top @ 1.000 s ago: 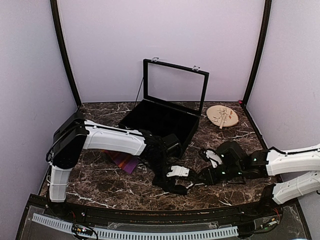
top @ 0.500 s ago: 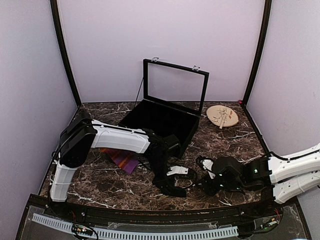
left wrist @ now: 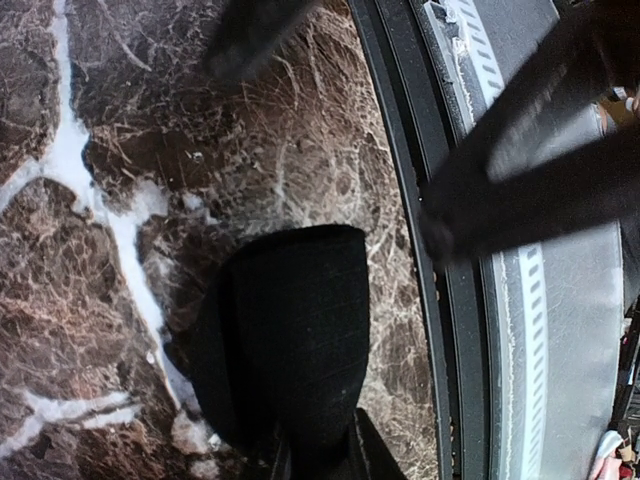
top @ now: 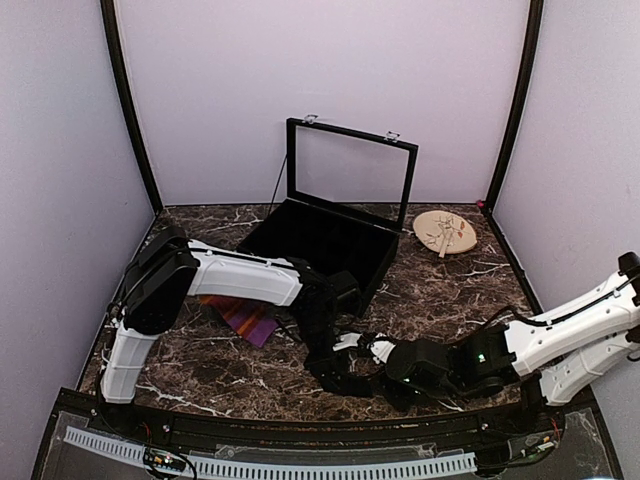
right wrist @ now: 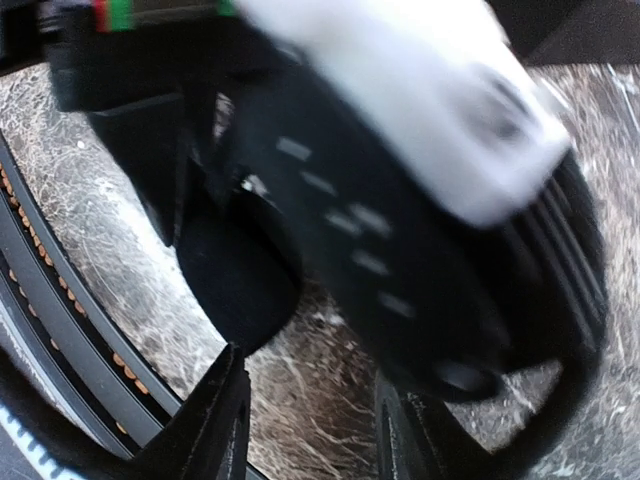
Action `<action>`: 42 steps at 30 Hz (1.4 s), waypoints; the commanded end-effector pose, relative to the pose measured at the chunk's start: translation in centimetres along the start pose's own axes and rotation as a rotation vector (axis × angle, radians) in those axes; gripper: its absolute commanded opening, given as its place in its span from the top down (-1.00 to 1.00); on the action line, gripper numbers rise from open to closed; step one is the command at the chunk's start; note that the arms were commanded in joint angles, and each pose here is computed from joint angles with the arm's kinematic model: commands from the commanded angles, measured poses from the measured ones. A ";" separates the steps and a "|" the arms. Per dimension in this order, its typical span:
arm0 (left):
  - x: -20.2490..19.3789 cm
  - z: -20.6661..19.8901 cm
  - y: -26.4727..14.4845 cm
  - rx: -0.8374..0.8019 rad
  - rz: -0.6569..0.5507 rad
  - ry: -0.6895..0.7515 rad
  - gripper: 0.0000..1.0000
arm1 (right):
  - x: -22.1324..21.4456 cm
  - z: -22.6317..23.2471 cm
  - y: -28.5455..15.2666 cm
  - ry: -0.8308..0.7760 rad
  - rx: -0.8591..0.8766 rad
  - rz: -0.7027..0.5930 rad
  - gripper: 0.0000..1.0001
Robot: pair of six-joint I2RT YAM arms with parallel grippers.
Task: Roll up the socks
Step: Pick up the sock from the center of the board.
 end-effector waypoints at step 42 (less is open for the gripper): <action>-1.4 -0.5 0.8 -0.154 0.035 -0.088 0.57 | 3.2 2.4 2.1 -0.249 -0.012 -0.059 0.12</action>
Point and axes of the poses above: each gripper's point midway between its finger pads, its own y axis out along the fingers, its own z axis along the line the jaws close on, x = y × z, the point moved 1 cm from there along -y, back along the fingers, and after that the axes turned 10 degrees about -y, right-handed, at the moved point
